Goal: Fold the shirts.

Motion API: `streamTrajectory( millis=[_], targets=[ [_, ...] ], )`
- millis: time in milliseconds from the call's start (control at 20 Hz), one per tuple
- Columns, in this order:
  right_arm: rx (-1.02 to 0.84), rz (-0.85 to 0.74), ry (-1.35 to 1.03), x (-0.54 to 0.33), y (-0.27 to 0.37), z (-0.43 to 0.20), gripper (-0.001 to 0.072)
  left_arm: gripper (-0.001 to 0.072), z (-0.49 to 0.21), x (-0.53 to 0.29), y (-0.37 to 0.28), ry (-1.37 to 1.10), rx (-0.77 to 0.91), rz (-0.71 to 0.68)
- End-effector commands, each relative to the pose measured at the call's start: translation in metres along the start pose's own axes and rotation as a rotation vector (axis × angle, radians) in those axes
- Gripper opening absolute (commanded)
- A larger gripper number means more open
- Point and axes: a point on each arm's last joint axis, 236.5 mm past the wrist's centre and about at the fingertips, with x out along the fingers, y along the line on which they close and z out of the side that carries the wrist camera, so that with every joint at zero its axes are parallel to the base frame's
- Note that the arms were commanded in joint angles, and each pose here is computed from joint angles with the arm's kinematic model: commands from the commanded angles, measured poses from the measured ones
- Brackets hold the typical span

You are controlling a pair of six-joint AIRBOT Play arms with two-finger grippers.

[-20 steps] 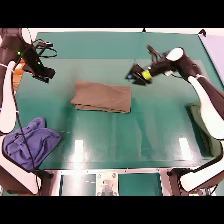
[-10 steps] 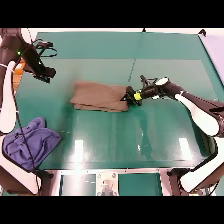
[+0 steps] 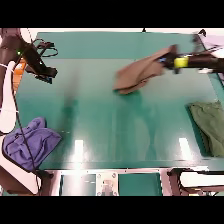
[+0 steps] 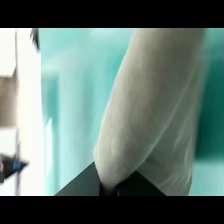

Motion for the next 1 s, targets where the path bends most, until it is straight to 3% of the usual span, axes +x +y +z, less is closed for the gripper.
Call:
streamTrajectory(
  millis=[0,200,400,700,950],
  targets=[
    [0.057,-0.139,-0.186,-0.134,-0.044,0.038,0.0015,0.003,0.002,0.0,-0.008,-0.011,-0.013,-0.037],
    [0.228,-0.274,-0.359,-0.248,-0.128,0.052,0.0015,0.0031,0.002,0.0,-0.008,-0.011,-0.02,-0.038],
    [0.398,-0.532,-0.31,-0.312,-0.205,-0.001,0.0015,0.0031,0.003,-0.001,-0.013,-0.014,-0.035,-0.057],
    [0.64,-0.897,-0.216,-0.372,-0.25,-0.076,0.0015,0.0031,0.004,-0.001,-0.018,-0.017,-0.031,-0.08],
    [0.77,-0.975,-0.093,-0.367,-0.274,-0.122,0.0018,0.0031,0.004,-0.001,-0.019,-0.018,-0.03,-0.082]
  ],
)
